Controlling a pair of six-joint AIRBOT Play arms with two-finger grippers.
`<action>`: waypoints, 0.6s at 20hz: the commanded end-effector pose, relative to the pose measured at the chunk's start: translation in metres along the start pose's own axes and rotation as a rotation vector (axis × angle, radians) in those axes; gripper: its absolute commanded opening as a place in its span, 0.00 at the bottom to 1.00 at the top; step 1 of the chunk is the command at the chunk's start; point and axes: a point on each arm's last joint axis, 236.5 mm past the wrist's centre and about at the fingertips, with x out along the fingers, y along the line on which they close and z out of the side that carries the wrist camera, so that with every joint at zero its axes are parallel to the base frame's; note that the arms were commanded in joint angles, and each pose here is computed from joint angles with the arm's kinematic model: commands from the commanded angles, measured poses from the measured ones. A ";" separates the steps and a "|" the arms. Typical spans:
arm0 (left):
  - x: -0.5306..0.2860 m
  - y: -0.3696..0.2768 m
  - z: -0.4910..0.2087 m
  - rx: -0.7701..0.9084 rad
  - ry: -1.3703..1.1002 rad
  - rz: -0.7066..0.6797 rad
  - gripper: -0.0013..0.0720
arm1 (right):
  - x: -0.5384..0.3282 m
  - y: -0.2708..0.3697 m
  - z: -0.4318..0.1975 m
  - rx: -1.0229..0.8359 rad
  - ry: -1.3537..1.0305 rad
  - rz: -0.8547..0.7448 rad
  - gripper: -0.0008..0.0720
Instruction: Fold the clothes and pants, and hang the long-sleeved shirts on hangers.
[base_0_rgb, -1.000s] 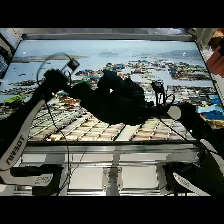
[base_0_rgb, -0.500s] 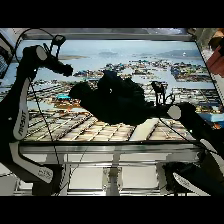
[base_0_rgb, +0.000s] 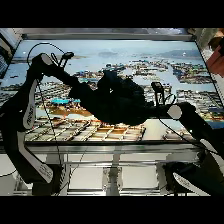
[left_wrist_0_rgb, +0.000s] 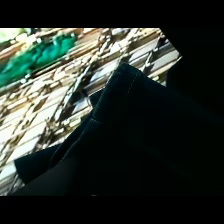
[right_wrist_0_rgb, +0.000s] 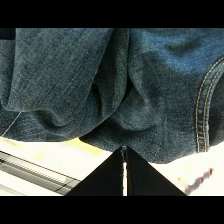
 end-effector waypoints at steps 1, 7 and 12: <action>0.014 -0.008 -0.002 0.039 0.016 -0.035 0.55 | 0.000 0.002 -0.001 0.004 0.005 0.006 0.04; 0.007 0.018 0.018 0.070 -0.057 0.093 0.55 | 0.000 0.004 -0.001 0.011 0.007 0.015 0.04; 0.007 0.024 0.019 0.080 -0.058 0.118 0.55 | 0.000 0.005 -0.002 0.016 0.007 0.020 0.04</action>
